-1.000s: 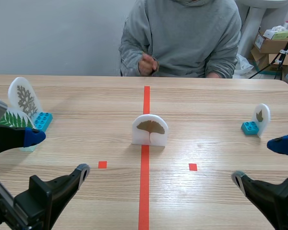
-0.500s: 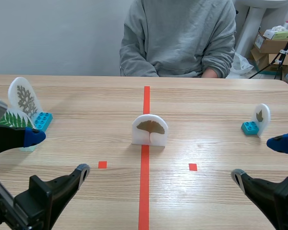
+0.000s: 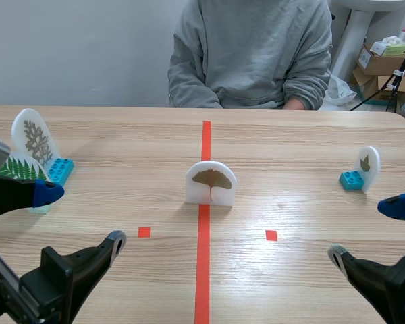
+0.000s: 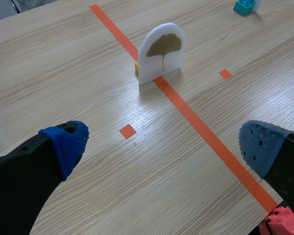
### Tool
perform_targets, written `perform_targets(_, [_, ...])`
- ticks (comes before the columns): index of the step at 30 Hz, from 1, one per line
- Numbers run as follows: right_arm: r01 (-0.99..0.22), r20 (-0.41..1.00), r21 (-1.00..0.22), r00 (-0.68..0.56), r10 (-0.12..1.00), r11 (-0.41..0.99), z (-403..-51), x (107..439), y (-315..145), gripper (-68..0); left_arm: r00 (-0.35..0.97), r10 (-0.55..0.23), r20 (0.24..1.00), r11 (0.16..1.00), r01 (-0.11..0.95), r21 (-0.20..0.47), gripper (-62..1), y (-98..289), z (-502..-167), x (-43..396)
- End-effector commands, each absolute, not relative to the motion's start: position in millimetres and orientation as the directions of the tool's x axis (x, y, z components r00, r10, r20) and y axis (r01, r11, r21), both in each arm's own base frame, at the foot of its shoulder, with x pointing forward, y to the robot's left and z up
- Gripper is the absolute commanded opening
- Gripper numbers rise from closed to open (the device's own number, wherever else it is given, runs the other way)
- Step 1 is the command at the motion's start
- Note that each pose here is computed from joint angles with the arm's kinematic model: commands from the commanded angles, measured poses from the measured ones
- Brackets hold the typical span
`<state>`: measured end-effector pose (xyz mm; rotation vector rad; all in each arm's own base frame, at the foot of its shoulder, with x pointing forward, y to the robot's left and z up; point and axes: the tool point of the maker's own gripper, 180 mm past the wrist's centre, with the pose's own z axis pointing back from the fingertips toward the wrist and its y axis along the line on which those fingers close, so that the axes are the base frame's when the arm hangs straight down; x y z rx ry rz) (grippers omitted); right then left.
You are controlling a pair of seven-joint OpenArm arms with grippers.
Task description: Do the leaf sorting experiment
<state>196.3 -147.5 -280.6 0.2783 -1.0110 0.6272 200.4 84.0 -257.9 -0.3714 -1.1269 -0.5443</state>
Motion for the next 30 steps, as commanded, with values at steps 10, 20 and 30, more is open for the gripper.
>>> perform_targets(10, [-0.617, 0.825, -0.204, 0.310, 0.473, 0.760, -280.3, 237.2, -161.1, -10.2, 0.330, -0.214, 0.919, 0.818, 0.575, -0.017, 1.4, 85.5, -258.3, 201.2])
perform_targets(20, [-0.732, 0.820, -0.209, 0.230, 0.524, 0.649, -304.4, 311.1, -135.0, -10.1, 0.331, -0.214, 0.919, 0.818, 0.575, -0.017, 1.4, 85.5, -258.4, 201.2])
perform_targets(30, [-0.818, 0.844, -0.140, 0.196, 0.500, 0.558, -323.8, 365.3, -58.5, -10.1, 0.354, -0.230, 0.907, 0.818, 0.575, -0.017, 1.4, 86.9, -263.7, 199.3])
